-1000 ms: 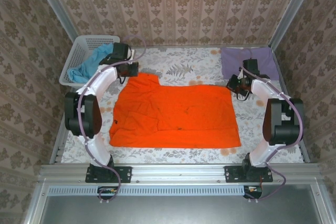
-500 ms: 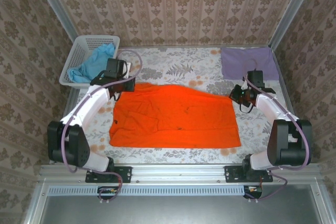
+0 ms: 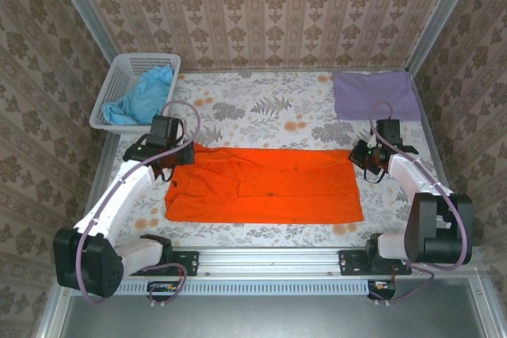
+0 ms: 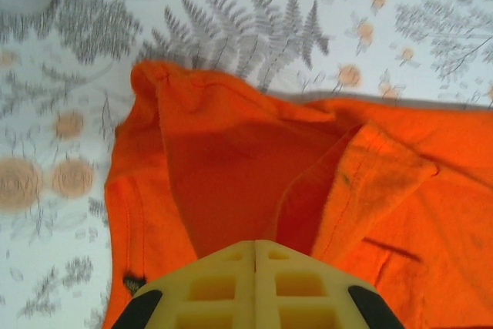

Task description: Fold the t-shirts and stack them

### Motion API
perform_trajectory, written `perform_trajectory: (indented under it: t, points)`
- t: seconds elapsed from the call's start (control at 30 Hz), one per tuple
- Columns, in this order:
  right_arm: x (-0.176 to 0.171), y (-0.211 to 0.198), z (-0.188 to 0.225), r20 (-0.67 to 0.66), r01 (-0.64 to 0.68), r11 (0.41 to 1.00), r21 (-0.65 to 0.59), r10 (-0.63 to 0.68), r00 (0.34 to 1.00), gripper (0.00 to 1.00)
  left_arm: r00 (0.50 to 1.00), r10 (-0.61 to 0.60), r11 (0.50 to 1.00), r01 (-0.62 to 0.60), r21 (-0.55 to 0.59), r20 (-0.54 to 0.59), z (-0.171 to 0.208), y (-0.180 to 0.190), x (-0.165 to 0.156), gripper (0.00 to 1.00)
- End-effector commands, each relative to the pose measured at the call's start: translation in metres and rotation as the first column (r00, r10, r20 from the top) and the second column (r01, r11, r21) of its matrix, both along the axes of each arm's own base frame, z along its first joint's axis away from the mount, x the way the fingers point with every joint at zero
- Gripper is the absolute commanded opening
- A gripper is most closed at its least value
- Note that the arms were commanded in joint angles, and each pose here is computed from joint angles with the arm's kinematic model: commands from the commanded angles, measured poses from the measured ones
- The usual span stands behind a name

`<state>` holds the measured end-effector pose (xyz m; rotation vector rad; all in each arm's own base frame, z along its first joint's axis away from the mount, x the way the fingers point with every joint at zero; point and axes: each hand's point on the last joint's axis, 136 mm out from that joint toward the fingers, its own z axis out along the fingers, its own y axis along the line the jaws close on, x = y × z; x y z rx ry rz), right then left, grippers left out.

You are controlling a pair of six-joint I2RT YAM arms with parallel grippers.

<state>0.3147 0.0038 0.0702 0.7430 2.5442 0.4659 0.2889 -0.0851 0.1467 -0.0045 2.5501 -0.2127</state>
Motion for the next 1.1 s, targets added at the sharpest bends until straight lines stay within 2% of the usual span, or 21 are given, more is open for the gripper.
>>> perform_trajectory:
  t: [0.0, 0.07, 0.17, 0.27, 0.33, 0.43, 0.5, 0.6, 0.67, 0.83, 1.07]
  points:
    - [-0.013, -0.013, -0.009, -0.035, 0.079, 0.997, -0.024, -0.079, 0.996, 0.05, 0.98, 0.187, 0.982, -0.184, 0.05, -0.068, -0.01, 0.028, -0.028, 0.24]
    - [-0.021, -0.028, -0.014, -0.065, 0.153, 0.987, -0.043, -0.155, 0.986, 0.15, 0.956, 0.292, 0.953, -0.288, 0.096, -0.035, -0.003, 0.049, -0.034, 0.23]
    - [-0.026, -0.049, -0.015, -0.097, 0.262, 0.965, -0.03, -0.263, 0.96, 0.25, 0.935, 0.349, 0.933, -0.353, 0.067, 0.071, 0.021, 0.06, -0.031, 0.28]
    - [-0.021, -0.058, -0.007, -0.081, 0.308, 0.951, -0.019, -0.308, 0.948, 0.26, 0.924, 0.354, 0.932, -0.361, 0.029, 0.143, 0.038, 0.06, -0.022, 0.33]
    - [-0.014, -0.057, -0.001, -0.05, 0.315, 0.949, 0.0, -0.315, 0.948, 0.28, 0.943, 0.301, 0.953, -0.304, -0.002, 0.144, 0.04, 0.048, -0.013, 0.38]
    - [0.002, -0.038, 0.007, 0.004, 0.263, 0.963, 0.052, -0.264, 0.965, 0.29, 0.979, 0.185, 0.983, -0.183, -0.034, 0.084, 0.033, 0.02, 0.006, 0.41]
    - [0.013, -0.015, 0.01, 0.011, 0.181, 0.982, 0.054, -0.182, 0.983, 0.28, 0.994, 0.113, 0.992, -0.113, -0.05, -0.004, 0.019, 0.0, 0.02, 0.39]
    - [0.025, 0.015, 0.003, -0.018, 0.066, 0.997, 0.032, -0.066, 0.998, 0.26, 0.993, 0.024, 0.998, -0.03, -0.059, -0.112, -0.003, -0.025, 0.039, 0.33]
    - [0.032, 0.032, -0.004, -0.05, 0.003, 1.0, 0.024, -0.002, 0.999, 0.24, 0.987, -0.014, 0.999, 0.009, -0.035, -0.16, -0.018, -0.034, 0.053, 0.34]
    - [0.043, 0.056, -0.029, -0.155, -0.083, 0.997, -0.002, 0.082, 0.985, 0.2, 0.956, -0.015, 0.998, 0.032, 0.056, -0.294, -0.058, -0.038, 0.083, 0.29]
    - [0.038, 0.041, -0.063, -0.296, -0.055, 0.996, -0.072, 0.032, 0.955, 0.18, 0.924, 0.085, 0.976, -0.002, 0.219, -0.373, -0.101, -0.008, 0.094, 0.3]
